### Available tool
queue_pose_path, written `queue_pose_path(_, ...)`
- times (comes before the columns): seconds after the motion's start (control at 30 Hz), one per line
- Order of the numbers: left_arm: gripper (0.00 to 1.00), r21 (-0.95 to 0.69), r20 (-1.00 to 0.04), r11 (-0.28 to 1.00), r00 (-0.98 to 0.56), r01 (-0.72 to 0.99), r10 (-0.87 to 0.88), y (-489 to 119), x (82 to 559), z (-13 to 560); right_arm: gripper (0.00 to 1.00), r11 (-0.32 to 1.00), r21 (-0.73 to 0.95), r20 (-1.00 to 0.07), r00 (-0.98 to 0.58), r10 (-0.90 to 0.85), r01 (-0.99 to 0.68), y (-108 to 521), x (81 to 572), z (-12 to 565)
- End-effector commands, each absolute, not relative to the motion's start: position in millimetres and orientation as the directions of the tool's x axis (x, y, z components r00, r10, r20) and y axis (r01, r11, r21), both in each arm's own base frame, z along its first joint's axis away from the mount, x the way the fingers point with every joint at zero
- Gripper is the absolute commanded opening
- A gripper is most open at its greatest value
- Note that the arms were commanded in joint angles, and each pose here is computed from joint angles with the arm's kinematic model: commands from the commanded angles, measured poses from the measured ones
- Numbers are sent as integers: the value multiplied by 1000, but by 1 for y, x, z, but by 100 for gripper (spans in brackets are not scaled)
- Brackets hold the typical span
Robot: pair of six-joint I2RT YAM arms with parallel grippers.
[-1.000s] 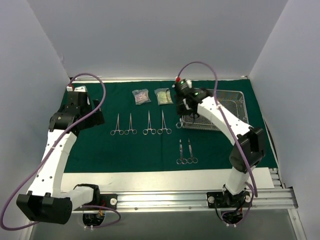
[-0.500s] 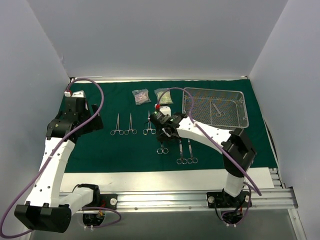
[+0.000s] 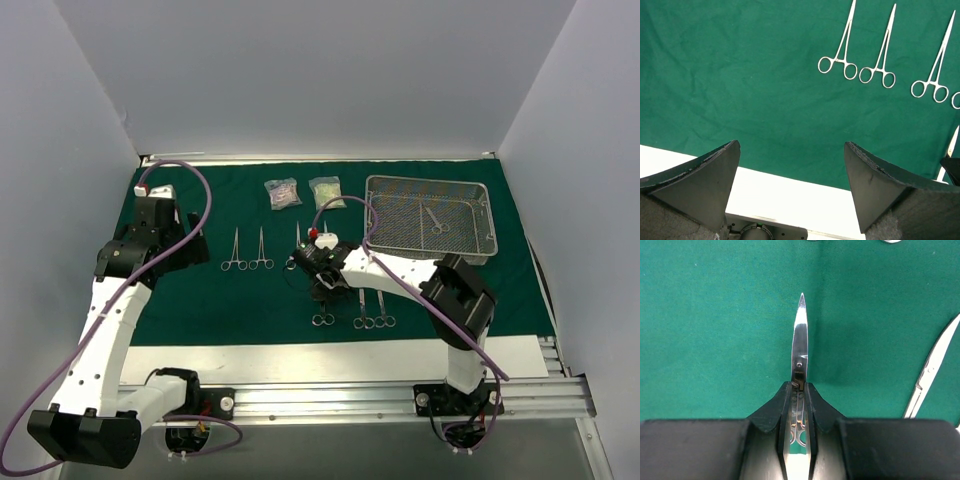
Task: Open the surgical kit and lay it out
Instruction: Place the medical item in the surgical kit.
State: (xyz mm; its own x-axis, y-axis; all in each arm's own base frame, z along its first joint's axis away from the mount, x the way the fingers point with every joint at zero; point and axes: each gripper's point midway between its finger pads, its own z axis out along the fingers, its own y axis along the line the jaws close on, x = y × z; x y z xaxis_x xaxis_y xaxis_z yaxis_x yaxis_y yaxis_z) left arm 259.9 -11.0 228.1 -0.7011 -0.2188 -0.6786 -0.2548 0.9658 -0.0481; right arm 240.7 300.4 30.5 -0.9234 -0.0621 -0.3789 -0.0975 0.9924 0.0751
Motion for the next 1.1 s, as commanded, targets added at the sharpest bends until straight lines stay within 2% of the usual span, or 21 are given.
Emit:
queue_pose_path(0.0, 94, -67, -692, 966, -686, -250, -225, -14, 261, 232, 0, 997, 47, -384, -923, -41, -64, 296, 241, 23)
queue_pose_path(0.6, 94, -59, -683, 970, -700, -234, -210, -17, 264, 225, 0, 999, -13, -348, -937, -32, -29, 283, 236, 4)
queue_pose_path(0.7, 94, -56, -682, 971, -701, -234, -208, -17, 265, 225, 8, 1000, -14, -346, -938, -29, -26, 283, 236, 5)
queue_pose_path(0.8, 94, -55, -682, 971, -701, -232, -206, -18, 265, 225, 25, 1000, -3, -353, -935, -27, -28, 285, 237, 10)
queue_pose_path(1.07, 94, -54, -678, 972, -706, -230, -204, -18, 266, 223, 43, 1000, 19, -445, -896, -10, -21, 291, 260, 66)
